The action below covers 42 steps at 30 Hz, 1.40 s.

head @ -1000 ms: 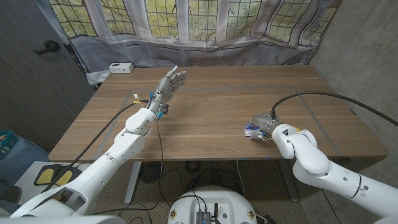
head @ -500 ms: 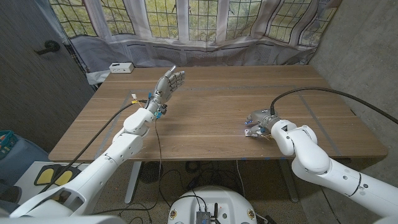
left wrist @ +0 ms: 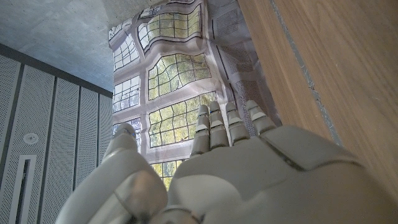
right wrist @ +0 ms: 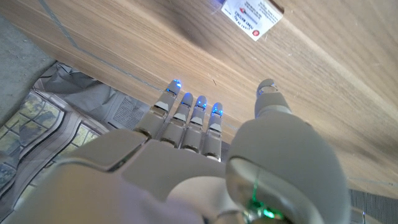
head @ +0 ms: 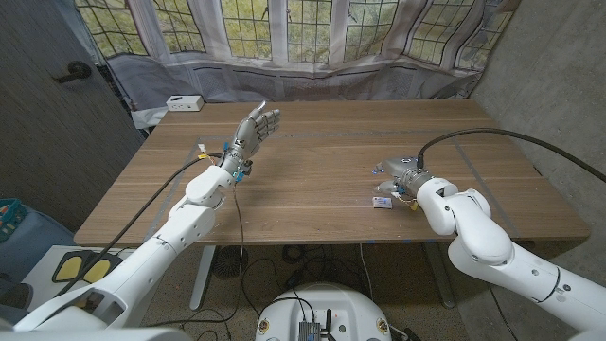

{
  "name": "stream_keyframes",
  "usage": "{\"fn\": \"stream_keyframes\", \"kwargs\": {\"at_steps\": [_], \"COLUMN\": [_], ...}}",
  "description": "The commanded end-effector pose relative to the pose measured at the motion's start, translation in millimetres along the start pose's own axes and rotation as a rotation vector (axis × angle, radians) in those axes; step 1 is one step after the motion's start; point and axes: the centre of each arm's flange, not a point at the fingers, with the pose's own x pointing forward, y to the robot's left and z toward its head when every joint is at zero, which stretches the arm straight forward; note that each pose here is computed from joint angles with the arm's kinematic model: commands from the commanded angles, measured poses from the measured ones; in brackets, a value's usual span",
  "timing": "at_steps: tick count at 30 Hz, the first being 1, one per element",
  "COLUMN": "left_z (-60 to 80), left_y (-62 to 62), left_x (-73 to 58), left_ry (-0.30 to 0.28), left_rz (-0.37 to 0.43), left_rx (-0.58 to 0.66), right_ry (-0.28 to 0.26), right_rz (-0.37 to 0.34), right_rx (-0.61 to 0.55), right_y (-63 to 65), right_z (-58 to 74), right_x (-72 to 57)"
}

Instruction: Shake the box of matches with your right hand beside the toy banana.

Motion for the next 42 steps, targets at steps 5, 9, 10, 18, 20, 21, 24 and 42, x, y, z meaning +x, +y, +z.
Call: {"fn": "stream_keyframes", "kwargs": {"at_steps": [5, 9, 10, 18, 20, 21, 24, 42], "left_z": [2.2, 2.7, 2.9, 2.6, 2.1, 1.8, 2.3, 8.2], "left_y": [3.0, 2.3, 2.4, 3.3, 2.7, 2.4, 2.5, 6.1], "left_x": [-6.3, -9.3, -10.0, -12.9, -13.9, -14.2, -14.2, -12.5], "left_ry": [0.001, -0.007, -0.01, -0.013, -0.006, -0.002, 0.002, -0.002], "left_rz": [-0.015, -0.016, -0.016, -0.028, -0.026, -0.025, -0.021, 0.015], "left_rx": [0.004, -0.003, -0.004, -0.001, -0.002, -0.002, 0.009, 0.043], "right_ry": [-0.081, -0.119, -0.123, -0.139, -0.15, -0.156, -0.19, -0.362], "right_rz": [-0.25, -0.313, -0.326, -0.406, -0.422, -0.43, -0.456, -0.529], "right_rx": [0.263, 0.36, 0.369, 0.476, 0.528, 0.558, 0.669, 1.073], "right_y": [-20.2, -21.5, -21.9, -25.9, -27.0, -27.2, -27.2, -30.0], "right_z": [-10.6, -14.1, -14.1, -18.9, -23.6, -26.4, -36.7, -66.6], "right_x": [-18.4, -19.5, -19.7, -14.4, -11.4, -9.5, -0.8, 51.3]}}
